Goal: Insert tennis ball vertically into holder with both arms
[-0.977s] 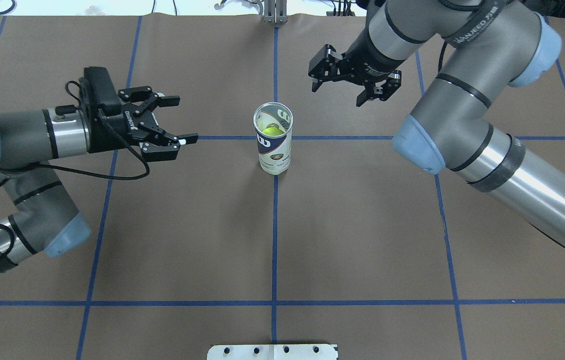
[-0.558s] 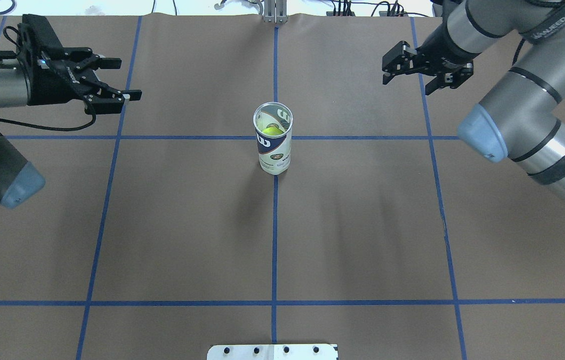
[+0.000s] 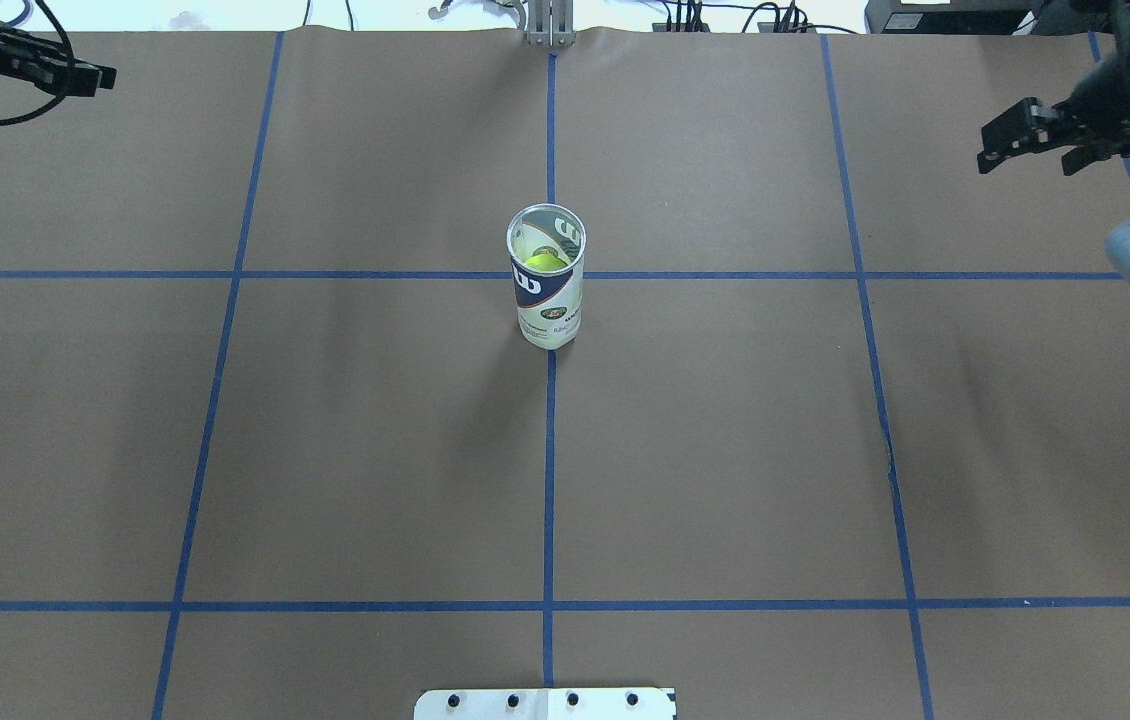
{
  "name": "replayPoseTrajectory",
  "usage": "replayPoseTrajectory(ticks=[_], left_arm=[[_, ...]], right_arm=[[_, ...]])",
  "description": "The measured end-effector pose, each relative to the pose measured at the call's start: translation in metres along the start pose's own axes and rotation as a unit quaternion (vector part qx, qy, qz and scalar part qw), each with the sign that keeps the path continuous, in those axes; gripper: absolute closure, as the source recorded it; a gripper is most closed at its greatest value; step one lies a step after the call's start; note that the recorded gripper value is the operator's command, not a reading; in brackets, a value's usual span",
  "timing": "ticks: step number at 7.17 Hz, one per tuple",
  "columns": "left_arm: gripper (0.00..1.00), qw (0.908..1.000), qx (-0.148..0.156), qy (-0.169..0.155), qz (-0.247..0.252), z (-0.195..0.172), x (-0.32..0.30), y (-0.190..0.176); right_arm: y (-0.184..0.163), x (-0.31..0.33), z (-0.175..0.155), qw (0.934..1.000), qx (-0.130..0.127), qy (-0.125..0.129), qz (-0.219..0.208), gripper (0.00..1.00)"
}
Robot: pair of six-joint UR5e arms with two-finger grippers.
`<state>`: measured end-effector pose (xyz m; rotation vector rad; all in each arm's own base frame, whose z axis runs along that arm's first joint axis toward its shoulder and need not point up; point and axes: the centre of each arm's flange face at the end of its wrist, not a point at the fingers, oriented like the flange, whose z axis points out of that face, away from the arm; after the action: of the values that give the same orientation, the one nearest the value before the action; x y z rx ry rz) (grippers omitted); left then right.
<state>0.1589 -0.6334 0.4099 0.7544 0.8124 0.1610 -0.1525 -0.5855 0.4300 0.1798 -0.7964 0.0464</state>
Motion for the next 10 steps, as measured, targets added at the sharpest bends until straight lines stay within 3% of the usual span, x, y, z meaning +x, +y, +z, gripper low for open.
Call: replayPoseTrajectory(ticks=[2, 3, 4, 5, 6, 7, 10], left_arm=[[0.25, 0.9918, -0.098, -0.049, -0.067, -0.006, -0.015, -0.023], [0.25, 0.9873, -0.125, -0.058, -0.080, -0.008, -0.025, -0.017], [0.14, 0.9829, -0.152, -0.060, -0.086, -0.008, -0.041, 0.002], [0.01, 0.9745, -0.187, -0.057, -0.110, -0.013, -0.061, 0.019], [0.01, 0.9599, -0.226, -0.050, -0.159, -0.029, -0.088, 0.029], [0.01, 0.9460, -0.248, -0.038, -0.206, -0.050, -0.113, 0.042], [0.00, 0.9189, -0.276, -0.006, -0.281, -0.108, -0.153, 0.121]], right_arm=[[0.016, 0.057, 0.002, 0.9996, -0.010, 0.018, -0.021, 0.01], [0.023, 0.079, 0.001, 0.9995, -0.014, 0.023, -0.019, 0.01], [0.033, 0.101, 0.003, 0.9992, -0.020, 0.029, -0.020, 0.01], [0.043, 0.120, 0.005, 0.9988, -0.027, 0.034, -0.022, 0.01], [0.051, 0.137, 0.005, 0.9986, -0.031, 0.038, -0.021, 0.01], [0.059, 0.155, 0.003, 0.9985, -0.035, 0.041, -0.014, 0.01], [0.081, 0.213, -0.016, 0.9978, -0.059, 0.029, 0.007, 0.01]])
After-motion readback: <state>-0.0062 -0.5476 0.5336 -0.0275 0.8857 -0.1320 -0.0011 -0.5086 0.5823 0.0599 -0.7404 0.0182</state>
